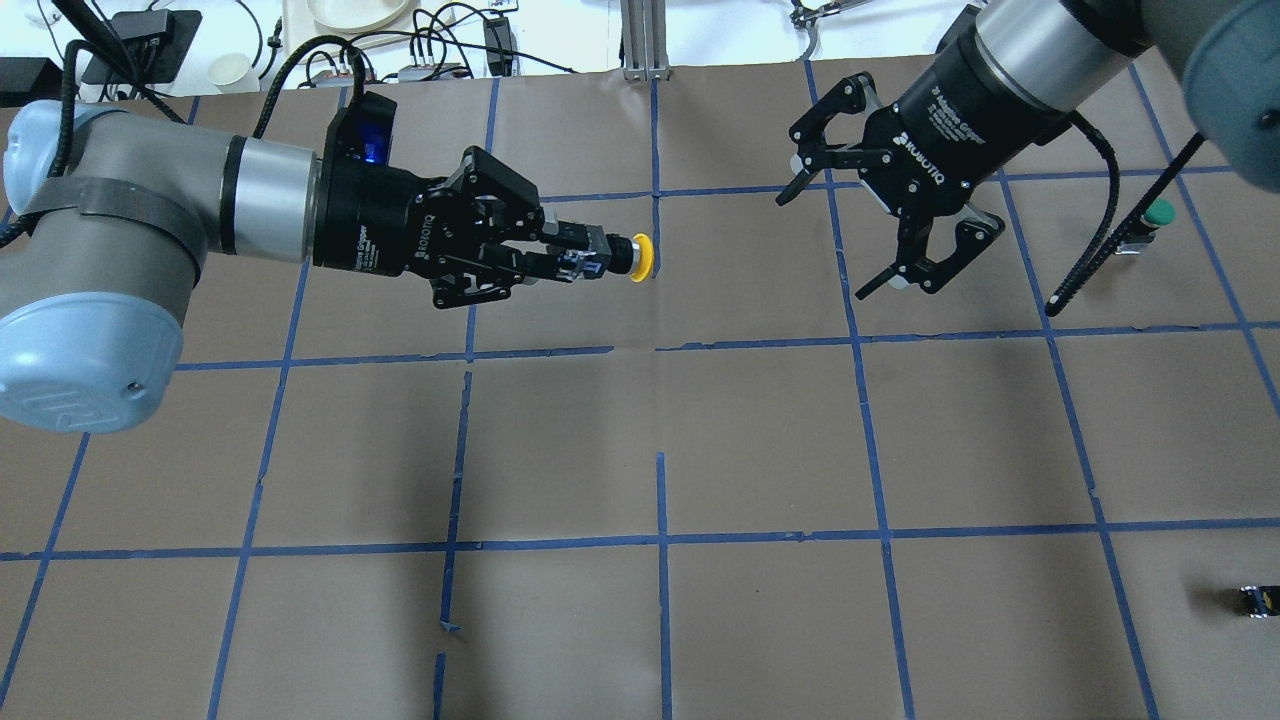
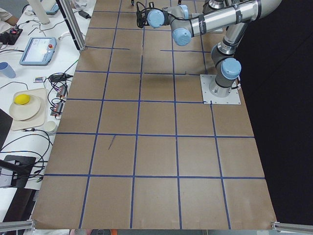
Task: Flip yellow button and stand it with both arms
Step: 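Lift the yellow button and carry it toward the right gripper while the right arm approaches, then close the right gripper on the yellow cap held by the left gripper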
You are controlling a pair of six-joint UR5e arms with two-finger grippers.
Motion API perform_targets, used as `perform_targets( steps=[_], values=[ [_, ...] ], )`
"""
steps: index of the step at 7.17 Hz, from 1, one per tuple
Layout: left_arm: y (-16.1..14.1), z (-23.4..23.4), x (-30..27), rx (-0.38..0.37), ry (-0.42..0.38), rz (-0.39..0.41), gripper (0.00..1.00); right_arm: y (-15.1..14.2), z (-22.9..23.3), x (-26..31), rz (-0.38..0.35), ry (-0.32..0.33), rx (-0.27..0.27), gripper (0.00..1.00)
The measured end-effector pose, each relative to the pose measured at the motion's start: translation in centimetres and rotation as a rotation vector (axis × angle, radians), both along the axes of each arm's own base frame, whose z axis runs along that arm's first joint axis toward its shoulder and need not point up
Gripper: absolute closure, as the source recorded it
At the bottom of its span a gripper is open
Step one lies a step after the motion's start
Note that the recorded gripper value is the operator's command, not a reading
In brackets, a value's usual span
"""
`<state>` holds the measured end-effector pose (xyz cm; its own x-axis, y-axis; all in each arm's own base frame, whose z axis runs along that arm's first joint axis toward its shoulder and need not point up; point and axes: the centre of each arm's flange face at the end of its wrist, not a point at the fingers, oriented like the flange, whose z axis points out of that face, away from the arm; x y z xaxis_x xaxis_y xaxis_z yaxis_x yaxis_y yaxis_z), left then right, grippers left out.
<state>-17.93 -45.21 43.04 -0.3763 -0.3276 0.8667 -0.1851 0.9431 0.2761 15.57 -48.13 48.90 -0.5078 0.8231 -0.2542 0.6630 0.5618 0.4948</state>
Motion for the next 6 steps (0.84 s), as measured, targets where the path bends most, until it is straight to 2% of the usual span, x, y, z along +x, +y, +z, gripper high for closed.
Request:
perform_targets(
  steps=[1, 3, 6],
  values=[
    [0.7, 1.6, -1.6, 0.072, 0.076, 0.028, 0.95, -0.4, 0.2, -0.3, -0.104, -0.082, 0.061, 0.0],
    [1.1, 3.2, -3.7, 0.129, 0.149, 0.045, 0.95, -0.6, 1.0, -0.2, -0.229, -0.192, 0.149, 0.0],
    [1.8, 4.5, -5.7, 0.197, 0.17, 0.062, 0.95, -0.5, 1.7, 0.3, -0.294, -0.254, 0.204, 0.0]
  ],
)
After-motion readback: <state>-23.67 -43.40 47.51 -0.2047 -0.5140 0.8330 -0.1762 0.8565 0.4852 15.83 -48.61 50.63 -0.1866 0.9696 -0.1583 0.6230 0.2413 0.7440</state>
